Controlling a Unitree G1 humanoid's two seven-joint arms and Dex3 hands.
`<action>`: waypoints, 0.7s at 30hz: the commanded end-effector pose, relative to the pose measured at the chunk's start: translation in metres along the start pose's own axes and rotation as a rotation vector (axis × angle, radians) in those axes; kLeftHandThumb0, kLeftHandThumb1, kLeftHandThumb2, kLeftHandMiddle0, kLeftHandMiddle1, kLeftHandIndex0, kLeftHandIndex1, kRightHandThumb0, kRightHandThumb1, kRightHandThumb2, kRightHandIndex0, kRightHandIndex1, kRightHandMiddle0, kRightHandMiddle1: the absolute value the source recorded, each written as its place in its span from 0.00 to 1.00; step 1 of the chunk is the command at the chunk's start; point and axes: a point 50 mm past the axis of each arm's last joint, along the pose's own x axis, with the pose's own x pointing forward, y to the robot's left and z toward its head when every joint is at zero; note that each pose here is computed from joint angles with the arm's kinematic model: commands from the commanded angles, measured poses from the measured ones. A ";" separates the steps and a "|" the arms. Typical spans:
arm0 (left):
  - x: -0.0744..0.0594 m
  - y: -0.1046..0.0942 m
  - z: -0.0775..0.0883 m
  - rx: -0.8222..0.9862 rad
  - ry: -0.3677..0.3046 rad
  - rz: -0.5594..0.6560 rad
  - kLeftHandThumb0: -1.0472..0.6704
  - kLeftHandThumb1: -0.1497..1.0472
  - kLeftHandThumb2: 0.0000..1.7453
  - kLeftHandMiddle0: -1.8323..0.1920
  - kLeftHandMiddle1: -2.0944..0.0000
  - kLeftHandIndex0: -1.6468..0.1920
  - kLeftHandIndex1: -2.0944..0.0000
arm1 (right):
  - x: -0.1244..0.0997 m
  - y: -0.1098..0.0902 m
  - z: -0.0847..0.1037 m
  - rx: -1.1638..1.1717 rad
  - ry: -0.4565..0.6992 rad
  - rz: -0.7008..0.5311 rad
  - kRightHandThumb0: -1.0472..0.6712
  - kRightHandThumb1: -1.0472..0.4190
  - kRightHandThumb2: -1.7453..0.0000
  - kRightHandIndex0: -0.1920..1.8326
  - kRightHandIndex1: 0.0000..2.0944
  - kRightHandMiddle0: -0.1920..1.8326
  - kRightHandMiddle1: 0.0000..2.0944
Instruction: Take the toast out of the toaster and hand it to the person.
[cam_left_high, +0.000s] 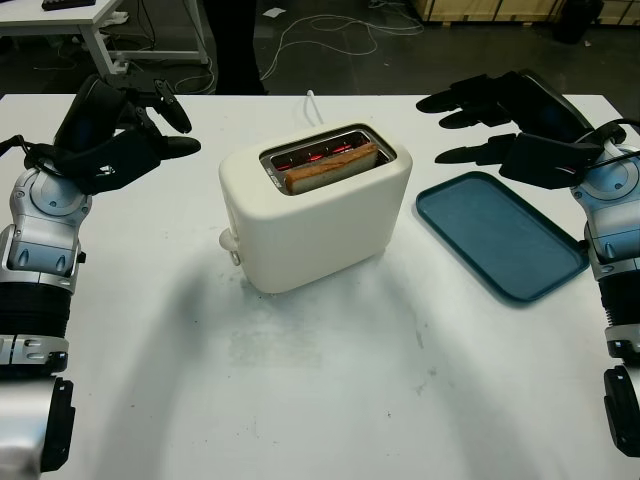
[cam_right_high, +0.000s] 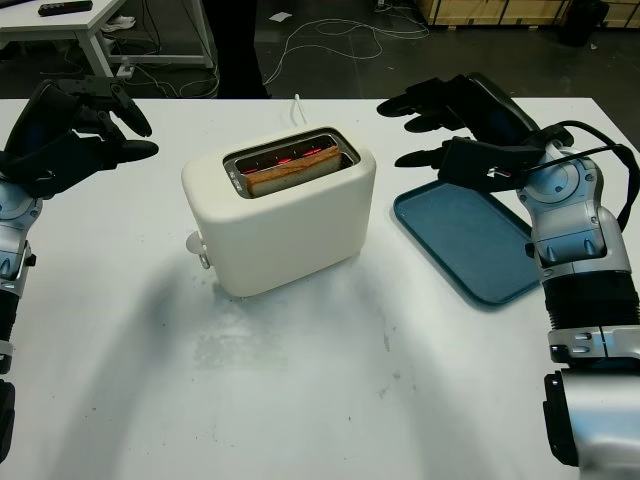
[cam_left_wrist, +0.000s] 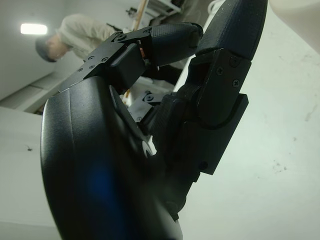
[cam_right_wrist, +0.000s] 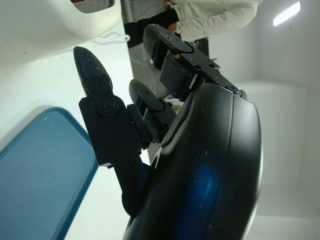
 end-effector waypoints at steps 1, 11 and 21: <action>-0.002 0.000 -0.002 0.006 -0.001 0.014 0.00 0.82 0.00 0.44 0.40 0.45 0.40 | 0.001 0.003 0.001 0.022 0.004 0.003 0.40 0.21 1.00 0.50 0.00 0.48 0.00; -0.003 0.001 -0.004 -0.006 0.006 0.016 0.00 0.81 0.00 0.44 0.41 0.45 0.40 | 0.000 0.004 0.000 0.008 0.009 0.004 0.40 0.21 1.00 0.50 0.00 0.47 0.00; -0.004 0.000 -0.006 -0.011 0.009 0.019 0.00 0.81 0.00 0.43 0.41 0.44 0.41 | 0.000 0.005 0.000 0.001 0.008 0.007 0.40 0.21 1.00 0.51 0.00 0.48 0.00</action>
